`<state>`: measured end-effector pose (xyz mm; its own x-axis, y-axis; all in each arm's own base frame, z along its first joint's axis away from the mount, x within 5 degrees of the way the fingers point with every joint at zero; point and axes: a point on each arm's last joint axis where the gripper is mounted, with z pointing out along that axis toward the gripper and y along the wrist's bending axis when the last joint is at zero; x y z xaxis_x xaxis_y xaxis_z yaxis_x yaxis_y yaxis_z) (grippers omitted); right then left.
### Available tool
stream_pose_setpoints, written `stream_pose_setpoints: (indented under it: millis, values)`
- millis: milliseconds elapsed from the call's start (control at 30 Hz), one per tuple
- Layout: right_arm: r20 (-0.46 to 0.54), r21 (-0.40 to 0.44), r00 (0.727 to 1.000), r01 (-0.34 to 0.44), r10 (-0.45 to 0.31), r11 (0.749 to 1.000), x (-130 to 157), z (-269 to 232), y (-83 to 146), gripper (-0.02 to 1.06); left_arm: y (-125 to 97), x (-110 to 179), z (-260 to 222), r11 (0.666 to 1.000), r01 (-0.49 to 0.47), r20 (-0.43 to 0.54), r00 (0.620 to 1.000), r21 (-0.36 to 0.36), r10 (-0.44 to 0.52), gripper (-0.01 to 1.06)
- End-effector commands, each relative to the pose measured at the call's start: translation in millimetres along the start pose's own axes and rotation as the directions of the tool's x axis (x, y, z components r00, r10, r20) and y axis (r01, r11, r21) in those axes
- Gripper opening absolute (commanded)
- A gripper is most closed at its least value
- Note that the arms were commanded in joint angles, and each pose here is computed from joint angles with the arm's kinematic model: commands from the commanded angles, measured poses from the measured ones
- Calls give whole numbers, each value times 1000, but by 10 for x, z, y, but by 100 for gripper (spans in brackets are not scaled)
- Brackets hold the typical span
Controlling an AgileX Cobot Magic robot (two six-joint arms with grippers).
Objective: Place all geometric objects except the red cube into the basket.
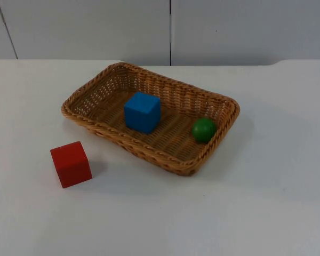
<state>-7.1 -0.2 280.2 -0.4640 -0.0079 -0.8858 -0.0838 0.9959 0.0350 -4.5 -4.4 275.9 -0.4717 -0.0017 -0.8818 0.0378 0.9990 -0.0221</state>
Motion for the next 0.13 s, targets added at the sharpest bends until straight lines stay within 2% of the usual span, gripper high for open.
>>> stream_pose_setpoints:
  millis: [0, 100]
  values:
    - [5, 7, 1000, 0, 0, 1000, 5, 1, 1, 105, -5, 13, 6, 999, 19, 0, 1000, -32, -19, 105]
    - [5, 7, 1000, 0, 0, 1000, 5, 1, 1, 105, -6, 12, 7, 998, 31, 1, 1000, -55, -31, 105]
